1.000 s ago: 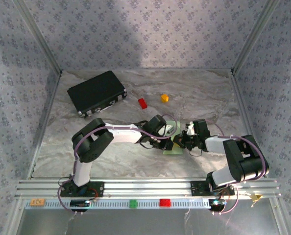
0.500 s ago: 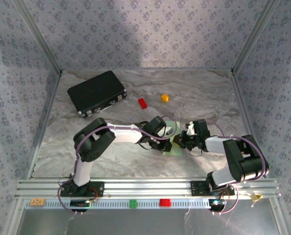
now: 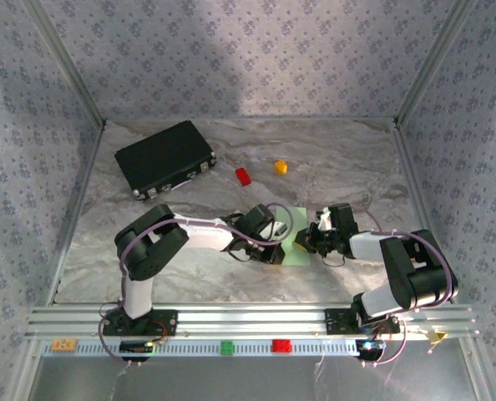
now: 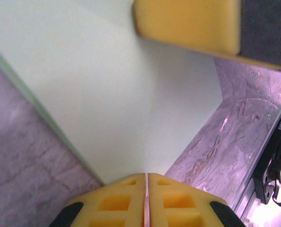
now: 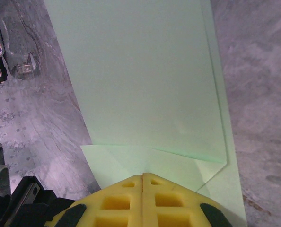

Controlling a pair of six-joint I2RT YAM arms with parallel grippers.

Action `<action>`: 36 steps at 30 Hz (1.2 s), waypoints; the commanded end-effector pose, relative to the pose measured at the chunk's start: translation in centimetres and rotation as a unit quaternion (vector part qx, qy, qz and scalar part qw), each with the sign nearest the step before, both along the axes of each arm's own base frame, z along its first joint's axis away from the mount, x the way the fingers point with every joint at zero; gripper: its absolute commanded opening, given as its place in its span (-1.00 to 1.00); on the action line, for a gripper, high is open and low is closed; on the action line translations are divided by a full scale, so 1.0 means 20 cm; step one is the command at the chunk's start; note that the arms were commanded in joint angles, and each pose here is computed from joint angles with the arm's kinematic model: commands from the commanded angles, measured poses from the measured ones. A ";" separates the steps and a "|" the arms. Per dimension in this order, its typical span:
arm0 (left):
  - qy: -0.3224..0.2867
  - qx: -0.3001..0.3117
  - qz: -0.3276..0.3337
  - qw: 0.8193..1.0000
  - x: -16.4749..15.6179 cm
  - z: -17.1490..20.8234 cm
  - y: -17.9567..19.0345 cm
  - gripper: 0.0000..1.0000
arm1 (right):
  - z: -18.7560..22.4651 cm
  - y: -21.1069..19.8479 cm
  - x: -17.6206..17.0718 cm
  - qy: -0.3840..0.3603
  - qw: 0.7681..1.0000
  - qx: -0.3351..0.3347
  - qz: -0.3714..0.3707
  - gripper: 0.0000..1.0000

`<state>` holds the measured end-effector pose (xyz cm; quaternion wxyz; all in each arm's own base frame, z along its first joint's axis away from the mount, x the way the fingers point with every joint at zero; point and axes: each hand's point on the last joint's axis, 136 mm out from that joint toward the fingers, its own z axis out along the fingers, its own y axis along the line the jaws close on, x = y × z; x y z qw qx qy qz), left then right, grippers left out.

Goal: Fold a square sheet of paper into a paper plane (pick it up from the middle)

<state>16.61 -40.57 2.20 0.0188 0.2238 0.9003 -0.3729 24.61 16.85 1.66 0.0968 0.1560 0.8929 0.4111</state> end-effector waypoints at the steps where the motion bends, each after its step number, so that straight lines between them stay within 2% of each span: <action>1: 0.011 0.035 -0.009 0.999 -0.09 -0.03 0.09 -0.79 | -0.13 -0.08 -0.07 0.045 0.998 -0.044 -0.016 -0.99; 5: -0.002 0.037 0.000 0.999 -0.09 0.00 0.12 -0.80 | -0.12 -0.08 -0.07 0.043 0.998 -0.043 -0.016 -0.99; 9: -0.030 0.016 0.010 0.999 -0.05 0.11 0.11 -0.81 | -0.12 -0.08 -0.07 0.043 0.998 -0.042 -0.016 -0.99; 13: -0.047 -0.023 0.016 0.999 0.01 0.21 0.04 -0.83 | -0.12 -0.08 -0.07 0.042 0.998 -0.042 -0.016 -0.99; 19: -0.033 -0.050 0.017 0.998 0.12 0.22 -0.10 -0.83 | -0.11 -0.08 -0.07 0.042 0.998 -0.042 -0.016 -0.99; 25: -0.017 -0.020 0.017 1.000 0.16 0.08 -0.15 -0.86 | -0.11 -0.07 -0.06 0.040 0.998 -0.040 -0.015 -0.99; 31: 0.008 0.023 0.028 0.999 0.10 -0.10 -0.05 -0.92 | -0.09 -0.06 -0.05 0.037 0.999 -0.034 -0.010 -0.99; 36: 0.018 0.041 0.035 0.998 0.05 -0.17 0.04 -0.93 | -0.01 -0.04 0.00 0.019 1.000 -0.023 -0.007 -0.98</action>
